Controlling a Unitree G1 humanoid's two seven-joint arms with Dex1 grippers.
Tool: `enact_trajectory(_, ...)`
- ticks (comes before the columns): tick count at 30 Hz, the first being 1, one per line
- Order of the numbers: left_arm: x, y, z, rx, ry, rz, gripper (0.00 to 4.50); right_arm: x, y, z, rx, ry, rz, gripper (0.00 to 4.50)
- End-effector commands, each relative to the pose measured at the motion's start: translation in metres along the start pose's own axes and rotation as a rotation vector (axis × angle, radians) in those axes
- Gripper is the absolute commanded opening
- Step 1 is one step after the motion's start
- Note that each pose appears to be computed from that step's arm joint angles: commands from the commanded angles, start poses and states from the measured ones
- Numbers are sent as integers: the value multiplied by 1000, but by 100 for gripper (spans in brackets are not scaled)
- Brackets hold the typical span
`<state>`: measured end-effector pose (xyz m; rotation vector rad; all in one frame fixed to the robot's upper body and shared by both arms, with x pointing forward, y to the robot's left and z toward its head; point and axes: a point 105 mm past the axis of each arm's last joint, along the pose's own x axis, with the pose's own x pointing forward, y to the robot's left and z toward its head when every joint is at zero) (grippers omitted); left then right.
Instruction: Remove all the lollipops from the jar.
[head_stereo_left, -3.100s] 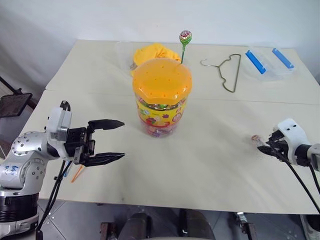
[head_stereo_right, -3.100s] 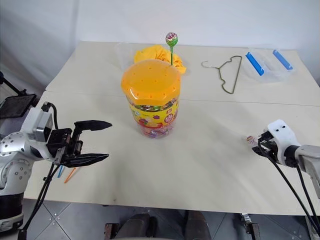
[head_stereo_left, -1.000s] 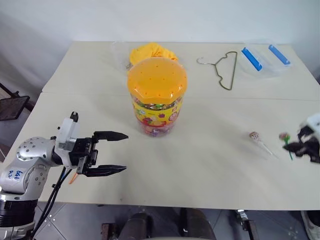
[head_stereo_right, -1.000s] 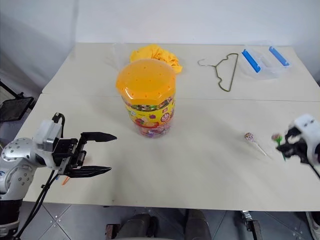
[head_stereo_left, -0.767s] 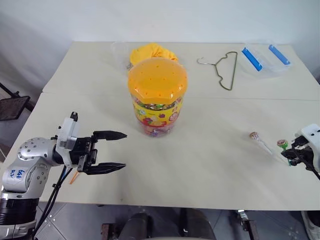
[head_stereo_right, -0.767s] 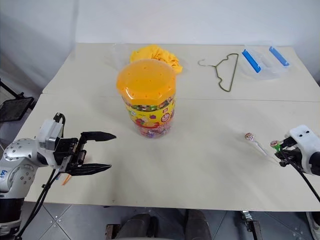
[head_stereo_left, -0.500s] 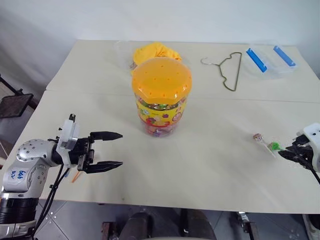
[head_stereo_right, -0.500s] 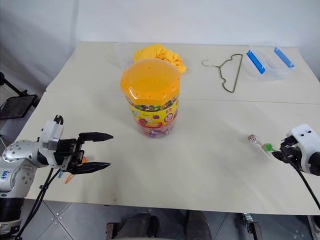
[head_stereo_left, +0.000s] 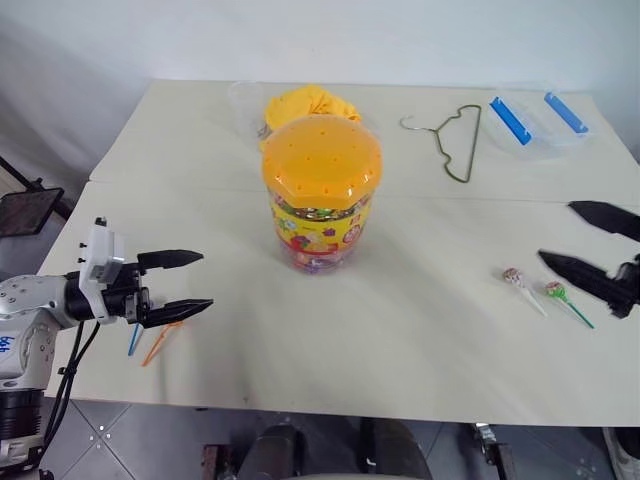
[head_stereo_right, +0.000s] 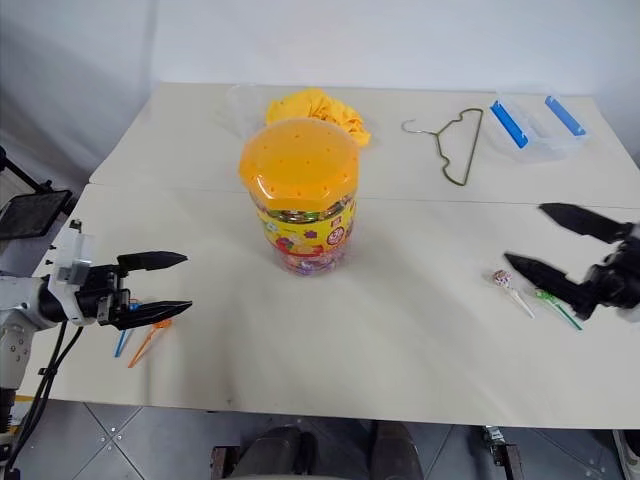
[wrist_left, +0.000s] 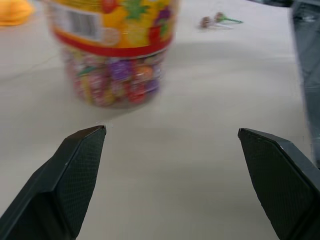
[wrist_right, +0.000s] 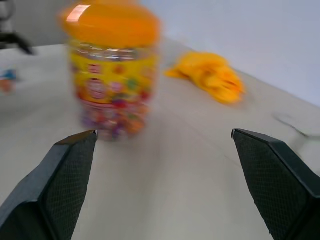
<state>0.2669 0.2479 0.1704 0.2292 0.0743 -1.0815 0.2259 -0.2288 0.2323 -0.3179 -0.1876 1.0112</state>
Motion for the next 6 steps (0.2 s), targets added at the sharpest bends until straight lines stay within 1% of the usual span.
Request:
enact_trajectory(1,-11,0,-1,37,13,87,450,21,42,-14,-79,-8,197,448)
enact_trajectory(3,-16,-4,-6,58,36,113,450,20,49,-25,-82,-4,196,448)
enact_trajectory(6,-26,-13,-11,56,50,182,450,14,55,-42,-80,8,142,448)
